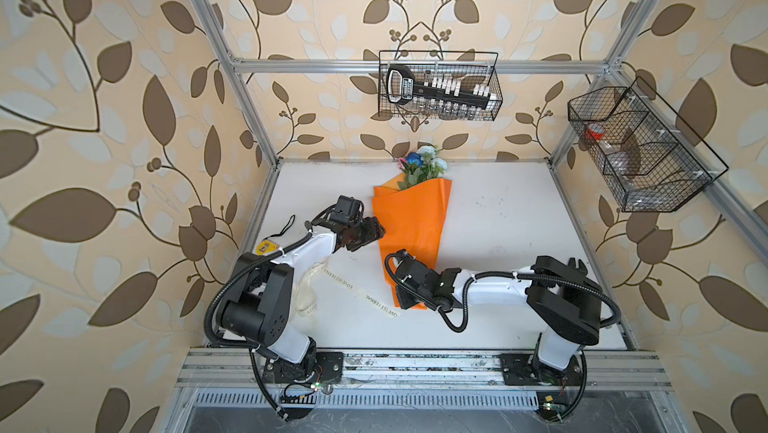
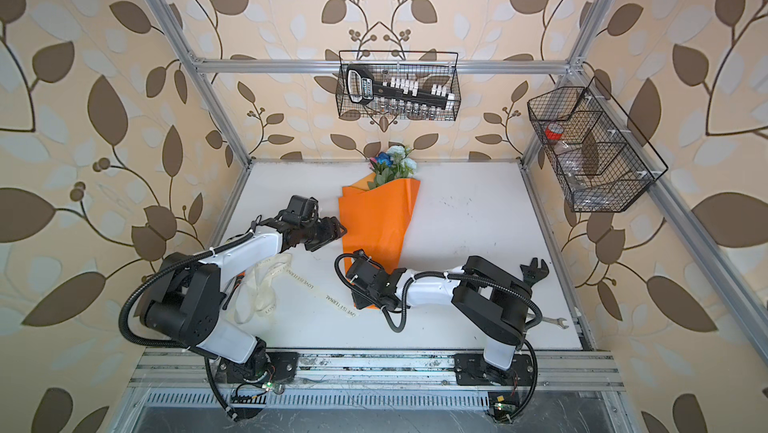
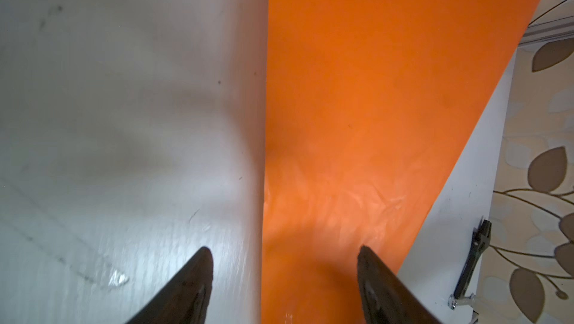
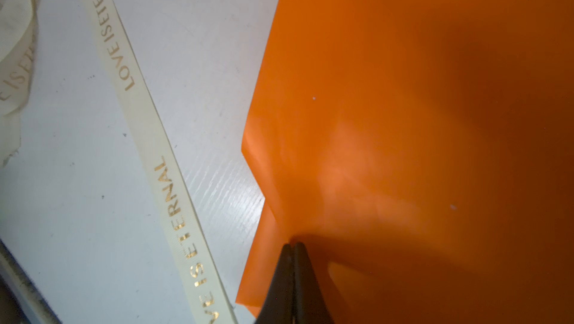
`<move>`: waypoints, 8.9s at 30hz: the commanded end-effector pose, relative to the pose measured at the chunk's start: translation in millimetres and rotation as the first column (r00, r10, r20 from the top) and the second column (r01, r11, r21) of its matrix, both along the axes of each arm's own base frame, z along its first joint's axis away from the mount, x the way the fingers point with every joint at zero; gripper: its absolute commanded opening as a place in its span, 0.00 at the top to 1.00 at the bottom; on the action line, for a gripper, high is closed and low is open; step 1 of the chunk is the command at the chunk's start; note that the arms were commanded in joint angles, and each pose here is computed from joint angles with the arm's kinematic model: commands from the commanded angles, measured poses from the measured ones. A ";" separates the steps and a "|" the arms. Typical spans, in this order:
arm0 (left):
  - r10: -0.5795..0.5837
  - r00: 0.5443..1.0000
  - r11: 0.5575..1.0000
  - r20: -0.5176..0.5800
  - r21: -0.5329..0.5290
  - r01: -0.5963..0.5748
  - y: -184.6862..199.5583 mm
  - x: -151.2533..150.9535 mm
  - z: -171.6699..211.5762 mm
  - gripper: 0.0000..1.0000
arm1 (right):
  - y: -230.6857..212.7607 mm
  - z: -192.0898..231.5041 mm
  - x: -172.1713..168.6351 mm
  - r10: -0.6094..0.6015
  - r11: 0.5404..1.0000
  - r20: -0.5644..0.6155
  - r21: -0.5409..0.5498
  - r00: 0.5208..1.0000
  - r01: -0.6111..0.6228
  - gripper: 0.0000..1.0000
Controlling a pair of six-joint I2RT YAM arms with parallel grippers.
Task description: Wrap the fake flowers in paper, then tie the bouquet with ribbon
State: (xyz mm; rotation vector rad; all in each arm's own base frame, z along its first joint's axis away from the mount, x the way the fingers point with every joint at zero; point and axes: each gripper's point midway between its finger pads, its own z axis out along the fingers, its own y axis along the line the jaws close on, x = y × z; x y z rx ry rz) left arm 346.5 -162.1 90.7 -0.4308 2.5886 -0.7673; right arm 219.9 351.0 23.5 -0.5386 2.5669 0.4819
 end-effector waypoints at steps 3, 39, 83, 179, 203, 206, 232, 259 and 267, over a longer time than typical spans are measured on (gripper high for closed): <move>-0.057 0.990 0.995 -0.132 -0.087 0.046 -21.9 -53.4 -24.2 0.35 | -1.7 3.3 -7.0 -0.001 0.999 -0.015 0.032 1.000 0.001 0.94; -0.186 0.978 0.982 -0.096 -0.046 0.182 -69.5 -68.9 -30.2 0.78 | 9.2 30.2 -13.1 0.041 0.992 -0.021 0.123 0.999 -0.038 0.93; -0.038 0.995 0.999 -0.095 0.011 0.039 -30.7 -95.4 -31.3 0.64 | -58.5 -26.3 -36.2 -0.064 0.998 -0.163 0.016 0.985 0.067 0.92; -0.175 0.927 0.984 -0.331 -0.096 0.152 -65.6 -126.7 -107.3 1.00 | -105.0 -7.5 73.6 -0.099 0.786 -0.372 0.539 0.923 0.302 0.90; -0.191 0.917 0.980 -0.350 -0.115 0.160 -67.3 -132.1 -110.3 1.00 | -139.5 -16.1 196.1 -0.232 0.737 -0.357 0.543 0.905 0.403 0.91; -0.195 0.916 0.979 -0.351 -0.120 0.163 -67.8 -133.2 -110.1 1.00 | -146.2 -16.0 212.0 -0.254 0.724 -0.355 0.547 0.900 0.420 0.91; -0.206 0.919 0.976 -0.337 -0.137 0.169 -66.4 -138.3 -101.5 1.00 | -208.0 -32.7 351.6 -0.457 0.595 -0.371 0.547 0.808 0.588 0.91; -0.064 0.992 0.996 0.107 0.069 0.057 -4.4 -3.5 47.2 0.07 | -241.2 73.8 258.1 -0.546 0.696 -0.142 0.473 0.826 0.541 0.60; -0.092 0.995 0.994 0.034 0.067 0.090 -9.7 37.2 -1.6 0.01 | -200.6 49.7 198.0 -0.484 0.734 -0.190 0.442 0.854 0.515 0.51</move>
